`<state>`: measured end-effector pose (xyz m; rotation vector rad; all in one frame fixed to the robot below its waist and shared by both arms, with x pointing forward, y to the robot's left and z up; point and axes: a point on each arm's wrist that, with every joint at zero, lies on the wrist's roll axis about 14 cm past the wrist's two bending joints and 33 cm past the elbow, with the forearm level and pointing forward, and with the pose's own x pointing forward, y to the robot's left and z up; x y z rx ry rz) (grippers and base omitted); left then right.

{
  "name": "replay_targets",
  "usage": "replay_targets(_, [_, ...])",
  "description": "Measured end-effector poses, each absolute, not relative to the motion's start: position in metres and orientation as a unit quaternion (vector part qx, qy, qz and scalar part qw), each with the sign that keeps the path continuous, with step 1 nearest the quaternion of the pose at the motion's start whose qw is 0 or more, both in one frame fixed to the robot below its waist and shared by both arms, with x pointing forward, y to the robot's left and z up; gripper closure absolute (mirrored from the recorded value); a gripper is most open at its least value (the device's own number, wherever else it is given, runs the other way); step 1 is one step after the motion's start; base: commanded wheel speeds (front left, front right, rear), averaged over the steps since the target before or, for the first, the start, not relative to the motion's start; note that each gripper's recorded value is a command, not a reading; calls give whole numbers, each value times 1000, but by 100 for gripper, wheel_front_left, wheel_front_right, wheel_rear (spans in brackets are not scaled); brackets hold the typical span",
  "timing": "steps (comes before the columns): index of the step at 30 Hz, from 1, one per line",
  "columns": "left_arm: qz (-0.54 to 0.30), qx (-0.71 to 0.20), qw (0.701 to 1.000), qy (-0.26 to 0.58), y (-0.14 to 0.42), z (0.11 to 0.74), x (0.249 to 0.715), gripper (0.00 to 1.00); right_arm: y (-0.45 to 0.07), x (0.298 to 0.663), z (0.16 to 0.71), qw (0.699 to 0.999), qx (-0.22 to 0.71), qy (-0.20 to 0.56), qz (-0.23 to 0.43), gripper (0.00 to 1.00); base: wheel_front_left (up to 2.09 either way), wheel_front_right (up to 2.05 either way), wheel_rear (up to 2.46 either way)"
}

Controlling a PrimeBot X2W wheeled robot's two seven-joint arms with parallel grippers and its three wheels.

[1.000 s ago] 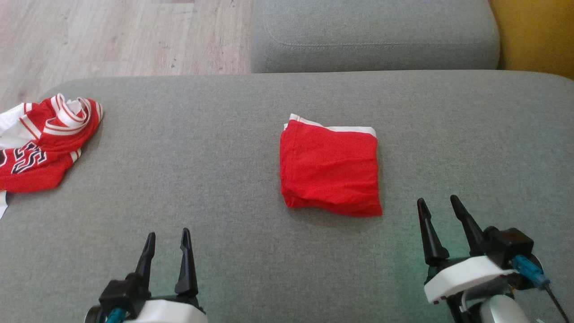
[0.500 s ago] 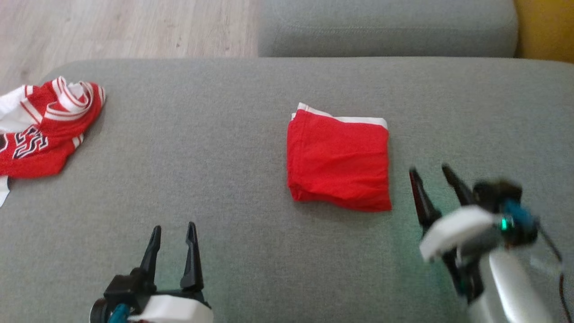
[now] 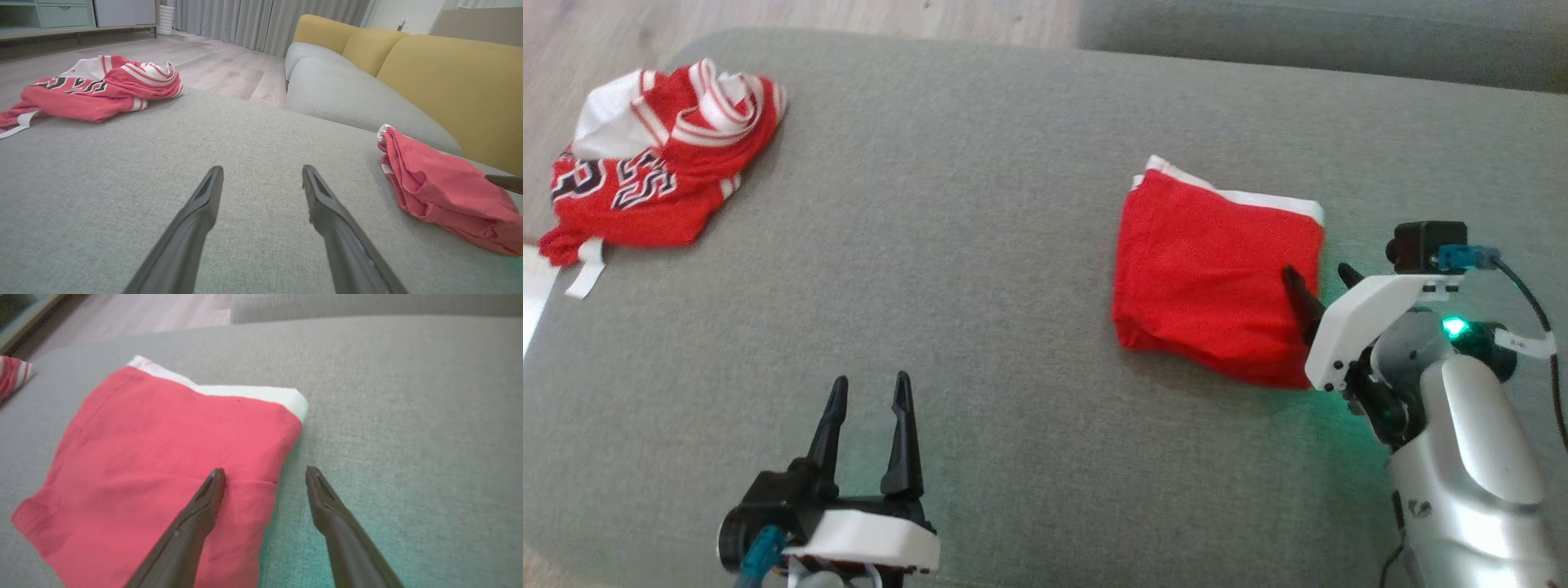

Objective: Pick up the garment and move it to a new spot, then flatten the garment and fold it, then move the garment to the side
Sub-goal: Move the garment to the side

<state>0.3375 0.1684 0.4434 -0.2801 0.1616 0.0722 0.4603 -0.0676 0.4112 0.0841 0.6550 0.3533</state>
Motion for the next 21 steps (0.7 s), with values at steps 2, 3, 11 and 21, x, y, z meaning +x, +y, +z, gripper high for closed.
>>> replay_targets(2, [43, -138, 986, 85, 172, 440, 336, 0, -63, 460, 400, 922, 37, 343, 177, 0, 0, 0, 0])
replay_targets(3, [46, -137, 986, 88, 173, 438, 335, 0, -61, 460, 396, 919, 37, 350, 179, 0, 0, 0, 0])
replay_targets(11, [45, -130, 986, 98, 175, 431, 339, 0, -55, 464, 379, 910, 47, 369, 184, 100, 0, 0, 0])
replay_targets(21, [-31, -119, 989, 80, 137, 439, 381, 0, -131, 488, 393, 938, 18, 323, 120, 100, 0, 0, 0])
